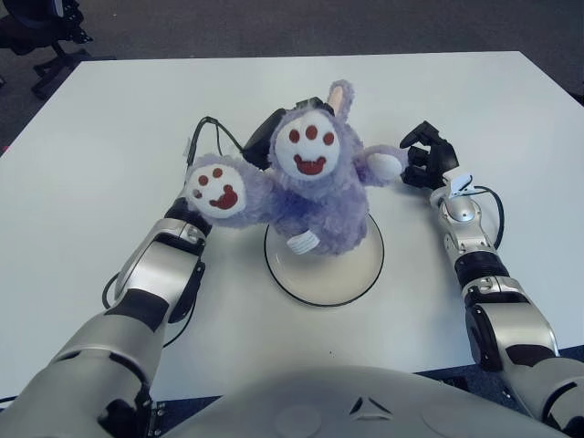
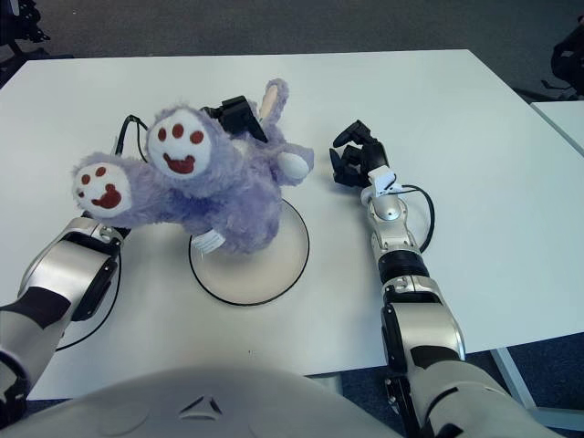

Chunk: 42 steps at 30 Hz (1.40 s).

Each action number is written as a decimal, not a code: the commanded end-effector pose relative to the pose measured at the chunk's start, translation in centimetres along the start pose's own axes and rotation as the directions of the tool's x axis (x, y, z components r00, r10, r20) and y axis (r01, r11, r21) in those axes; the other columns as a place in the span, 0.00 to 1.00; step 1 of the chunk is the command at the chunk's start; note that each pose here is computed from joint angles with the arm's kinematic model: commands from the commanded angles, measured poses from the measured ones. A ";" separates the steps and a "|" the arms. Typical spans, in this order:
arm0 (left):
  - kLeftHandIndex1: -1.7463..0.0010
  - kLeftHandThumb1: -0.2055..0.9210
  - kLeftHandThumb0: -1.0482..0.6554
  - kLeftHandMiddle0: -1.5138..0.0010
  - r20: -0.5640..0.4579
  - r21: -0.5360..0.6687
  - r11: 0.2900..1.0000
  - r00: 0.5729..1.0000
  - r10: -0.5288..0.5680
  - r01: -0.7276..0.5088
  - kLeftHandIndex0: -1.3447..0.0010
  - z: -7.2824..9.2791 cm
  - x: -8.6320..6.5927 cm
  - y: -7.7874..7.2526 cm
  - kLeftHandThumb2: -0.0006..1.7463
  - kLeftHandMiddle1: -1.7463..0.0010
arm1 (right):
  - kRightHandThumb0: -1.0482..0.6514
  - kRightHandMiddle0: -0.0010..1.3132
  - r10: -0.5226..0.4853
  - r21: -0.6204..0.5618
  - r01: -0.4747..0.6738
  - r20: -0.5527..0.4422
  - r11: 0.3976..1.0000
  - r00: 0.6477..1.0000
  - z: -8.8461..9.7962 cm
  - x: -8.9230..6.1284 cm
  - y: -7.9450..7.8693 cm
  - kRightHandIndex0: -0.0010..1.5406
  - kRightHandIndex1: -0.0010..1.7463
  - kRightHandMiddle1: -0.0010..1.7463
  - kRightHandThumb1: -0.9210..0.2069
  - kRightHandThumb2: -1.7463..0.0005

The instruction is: Put the doll into the plate.

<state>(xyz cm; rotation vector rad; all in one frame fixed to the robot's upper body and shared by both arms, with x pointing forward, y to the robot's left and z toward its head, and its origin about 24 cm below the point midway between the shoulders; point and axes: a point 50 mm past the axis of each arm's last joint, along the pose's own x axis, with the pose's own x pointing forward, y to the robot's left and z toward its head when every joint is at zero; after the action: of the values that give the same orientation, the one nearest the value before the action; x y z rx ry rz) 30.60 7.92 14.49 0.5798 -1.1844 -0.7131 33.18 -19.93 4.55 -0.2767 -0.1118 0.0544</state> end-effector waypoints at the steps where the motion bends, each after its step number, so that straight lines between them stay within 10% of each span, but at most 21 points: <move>1: 0.00 0.56 0.66 0.40 0.001 0.008 1.000 1.000 -0.030 0.030 0.49 0.1 -0.2 -0.1 0.53 0.00 | 0.38 0.31 0.072 0.009 -0.073 -0.268 0.997 0.961 -5.4 -3.8 1.5 0.58 1.00 1.00 0.30 0.45; 35: 0.00 0.56 0.65 0.40 -0.015 0.058 0.964 0.966 -0.259 0.259 0.43 1.1 -1.6 -1.4 0.55 0.00 | 0.38 0.32 0.070 0.005 -0.072 -0.271 0.997 0.960 -5.4 -3.7 1.6 0.57 1.00 1.00 0.30 0.45; 42: 0.00 0.70 0.62 0.41 -0.070 0.114 0.924 0.931 -0.358 0.364 0.47 1.2 -1.5 -1.3 0.40 0.00 | 0.38 0.32 0.072 0.006 -0.073 -0.270 0.997 0.960 -5.4 -3.7 1.6 0.57 1.00 1.00 0.30 0.45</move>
<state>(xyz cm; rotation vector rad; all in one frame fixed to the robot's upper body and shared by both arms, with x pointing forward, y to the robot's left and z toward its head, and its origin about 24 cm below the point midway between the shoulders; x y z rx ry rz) 28.92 7.88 13.07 0.8922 -1.1154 -0.9262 33.19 -19.88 4.53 -0.2770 -0.1111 0.0562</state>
